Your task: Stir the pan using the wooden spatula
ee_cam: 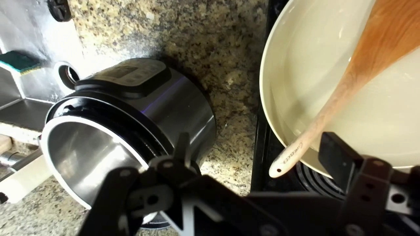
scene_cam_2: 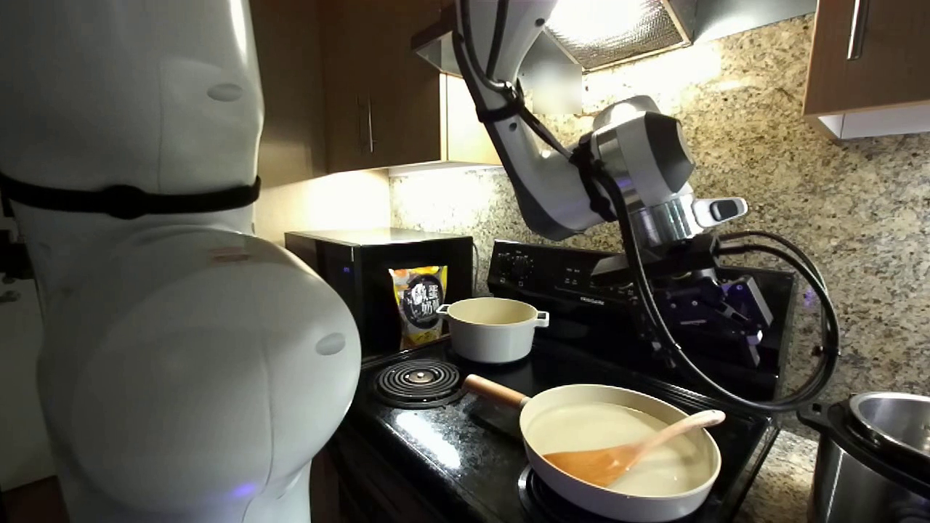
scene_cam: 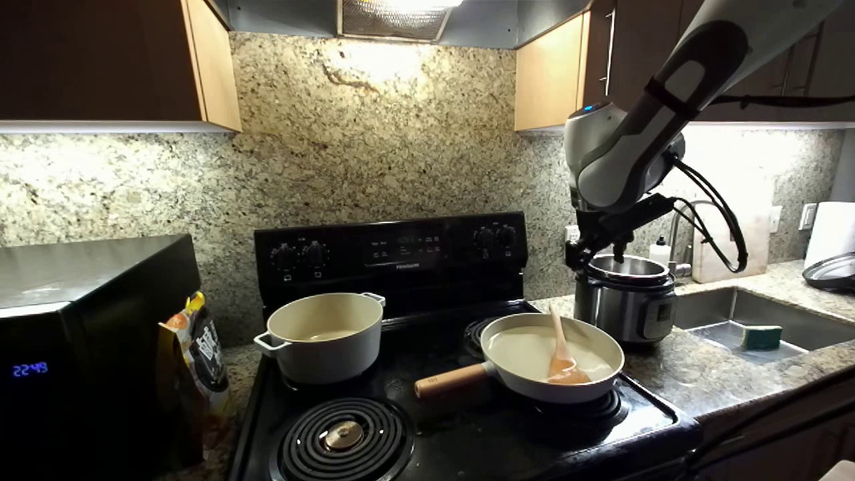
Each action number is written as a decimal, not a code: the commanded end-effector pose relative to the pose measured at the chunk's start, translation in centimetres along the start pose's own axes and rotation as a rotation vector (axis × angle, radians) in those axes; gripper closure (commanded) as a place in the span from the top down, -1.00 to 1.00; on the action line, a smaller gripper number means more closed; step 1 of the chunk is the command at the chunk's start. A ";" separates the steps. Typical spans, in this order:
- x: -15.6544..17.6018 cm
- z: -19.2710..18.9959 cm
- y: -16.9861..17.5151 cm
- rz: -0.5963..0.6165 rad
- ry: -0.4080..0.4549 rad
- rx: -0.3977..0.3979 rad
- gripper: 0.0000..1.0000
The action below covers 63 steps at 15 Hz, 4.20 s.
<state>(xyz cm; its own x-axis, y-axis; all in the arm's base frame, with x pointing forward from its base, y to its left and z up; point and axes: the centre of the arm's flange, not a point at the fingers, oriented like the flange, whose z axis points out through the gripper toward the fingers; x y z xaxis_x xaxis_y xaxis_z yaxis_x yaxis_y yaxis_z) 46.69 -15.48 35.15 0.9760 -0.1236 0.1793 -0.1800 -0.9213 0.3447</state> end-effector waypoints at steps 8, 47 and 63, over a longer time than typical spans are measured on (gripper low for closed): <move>-3.6 -4.2 -0.5 0.008 0.121 -0.039 1.00; -10.9 -9.7 3.3 -0.228 -0.025 -0.043 1.00; -12.9 -10.2 2.9 -0.252 0.017 0.017 1.00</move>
<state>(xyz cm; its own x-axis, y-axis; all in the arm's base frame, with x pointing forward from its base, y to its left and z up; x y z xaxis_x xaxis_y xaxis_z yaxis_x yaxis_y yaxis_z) 32.87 -12.78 43.32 0.9899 0.0923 0.1072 0.0442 -0.9218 0.3851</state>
